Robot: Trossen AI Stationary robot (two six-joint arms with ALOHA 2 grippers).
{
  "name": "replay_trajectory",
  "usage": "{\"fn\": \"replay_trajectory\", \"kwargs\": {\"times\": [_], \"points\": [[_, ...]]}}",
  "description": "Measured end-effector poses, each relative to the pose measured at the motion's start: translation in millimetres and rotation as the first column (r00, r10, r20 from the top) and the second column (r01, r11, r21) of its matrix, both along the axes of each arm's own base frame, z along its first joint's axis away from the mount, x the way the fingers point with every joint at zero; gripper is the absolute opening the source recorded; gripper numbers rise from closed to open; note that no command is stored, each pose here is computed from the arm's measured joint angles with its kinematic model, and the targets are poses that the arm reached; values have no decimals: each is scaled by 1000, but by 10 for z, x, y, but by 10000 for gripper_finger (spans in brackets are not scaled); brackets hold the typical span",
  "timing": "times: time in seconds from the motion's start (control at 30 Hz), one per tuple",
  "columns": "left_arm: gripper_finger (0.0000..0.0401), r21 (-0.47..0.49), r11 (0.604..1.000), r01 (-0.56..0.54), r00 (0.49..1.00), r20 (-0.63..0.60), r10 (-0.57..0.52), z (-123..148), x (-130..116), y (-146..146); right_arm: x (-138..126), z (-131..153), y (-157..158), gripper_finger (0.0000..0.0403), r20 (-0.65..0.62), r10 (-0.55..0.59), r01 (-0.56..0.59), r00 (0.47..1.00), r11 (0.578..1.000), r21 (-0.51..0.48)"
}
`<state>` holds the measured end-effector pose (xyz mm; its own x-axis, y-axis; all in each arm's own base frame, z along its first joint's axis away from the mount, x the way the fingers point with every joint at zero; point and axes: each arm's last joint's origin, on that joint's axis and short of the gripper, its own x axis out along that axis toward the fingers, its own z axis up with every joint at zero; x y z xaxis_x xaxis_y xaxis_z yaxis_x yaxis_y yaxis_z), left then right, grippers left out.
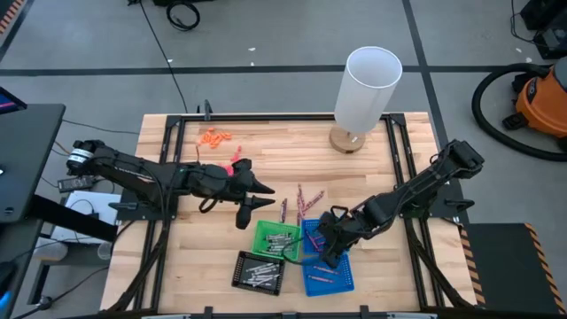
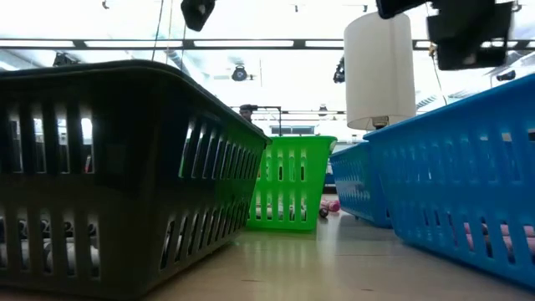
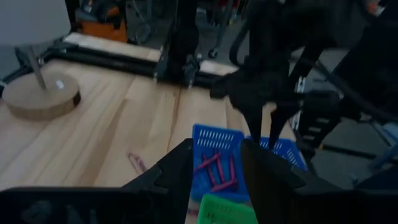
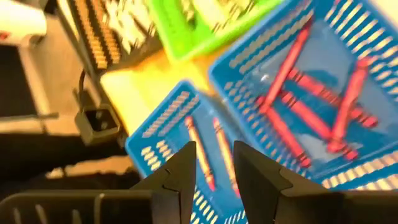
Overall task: Sort crayons
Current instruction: Put the pink crayon into the bottom blue bin
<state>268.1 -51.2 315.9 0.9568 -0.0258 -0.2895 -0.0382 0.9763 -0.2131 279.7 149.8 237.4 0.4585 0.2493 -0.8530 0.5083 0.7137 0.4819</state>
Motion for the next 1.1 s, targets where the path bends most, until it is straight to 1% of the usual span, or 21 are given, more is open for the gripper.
{"fn": "replay_trajectory", "kwargs": {"times": [0.1, 0.2, 0.33, 0.43, 0.53, 0.6, 0.67, 0.77, 0.87, 0.97, 1.1], "points": [[142, 0, 1000, -2, 999, -38, 2, -38, -7, 1, 48, 15, -104, 114, 8, -40, 40, 999, 999, -35], [142, 0, 1000, -2, 999, -38, 2, -39, -7, 1, 99, 9, -238, 114, 10, -77, 77, 997, 995, -68], [142, 0, 1000, -2, 999, -40, 2, -40, -7, 1, 157, -6, -466, 114, 5, -125, 125, 992, 983, -138], [142, 1, 1000, -2, 999, -40, 2, -40, -8, 2, 209, -7, -641, 114, 17, -133, 134, 991, 973, -187], [142, 15, 1000, -3, 999, -50, 4, -50, -10, 7, 258, -4, -818, 114, 39, -121, 127, 992, 958, -258], [142, 25, 1000, -18, 997, -79, 19, -76, -17, 28, 286, 1, -932, 114, 56, -117, 129, 992, 940, -316], [142, 30, 999, -41, 990, -133, 45, -126, -35, 54, 311, 6, -1040, 114, 67, -110, 127, 992, 925, -358], [142, 46, 993, -107, 965, -236, 115, -222, -87, 81, 351, -6, -1194, 114, 87, -73, 101, 994, 916, -389], [142, 55, 984, -171, 926, -333, 180, -311, -150, 105, 355, -56, -1336, 114, 77, -49, 76, 996, 915, -396], [142, 59, 972, -229, 885, -403, 233, -374, -206, 124, 357, -106, -1468, 114, 85, -55, 85, 995, 908, -411], [142, 32, 952, -304, 834, -473, 283, -434, -269, 140, 361, -192, -1616, 115, 124, -83, 127, 989, 901, -415]]}}
